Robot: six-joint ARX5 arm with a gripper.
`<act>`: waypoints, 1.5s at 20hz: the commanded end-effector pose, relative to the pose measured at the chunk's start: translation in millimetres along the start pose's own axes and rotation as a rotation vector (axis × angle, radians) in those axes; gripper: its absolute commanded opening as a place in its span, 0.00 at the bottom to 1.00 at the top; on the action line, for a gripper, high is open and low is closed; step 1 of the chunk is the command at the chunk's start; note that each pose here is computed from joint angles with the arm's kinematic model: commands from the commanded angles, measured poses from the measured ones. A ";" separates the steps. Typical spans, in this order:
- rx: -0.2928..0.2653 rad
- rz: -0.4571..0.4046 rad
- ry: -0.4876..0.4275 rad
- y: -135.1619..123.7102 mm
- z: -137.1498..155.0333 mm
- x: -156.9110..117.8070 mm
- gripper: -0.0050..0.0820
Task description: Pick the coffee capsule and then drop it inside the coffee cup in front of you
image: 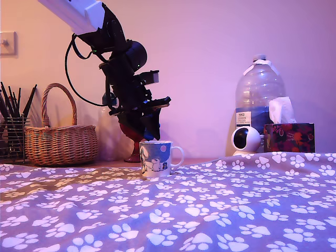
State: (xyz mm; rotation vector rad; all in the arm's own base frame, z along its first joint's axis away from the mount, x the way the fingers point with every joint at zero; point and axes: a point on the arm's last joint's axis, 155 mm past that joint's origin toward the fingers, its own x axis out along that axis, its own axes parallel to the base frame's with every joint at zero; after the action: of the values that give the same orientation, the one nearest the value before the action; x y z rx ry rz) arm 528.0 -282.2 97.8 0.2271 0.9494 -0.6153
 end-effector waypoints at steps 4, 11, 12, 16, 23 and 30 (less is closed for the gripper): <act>0.010 0.000 -0.020 -0.5 8.2 3.7 0.25; 0.008 -0.001 -0.011 -0.8 6.5 2.6 0.25; 0.008 -0.001 -0.011 -0.8 6.5 2.6 0.25; 0.008 -0.002 -0.009 -0.9 6.0 2.6 0.25; 0.009 -0.002 -0.010 -0.9 6.4 2.6 0.25; 0.010 -0.001 -0.018 -0.8 8.3 2.7 0.69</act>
State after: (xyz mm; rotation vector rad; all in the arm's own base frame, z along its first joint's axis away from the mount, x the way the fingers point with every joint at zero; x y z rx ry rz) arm 533.4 -284.8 113.7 0.2231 0.9158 -0.6172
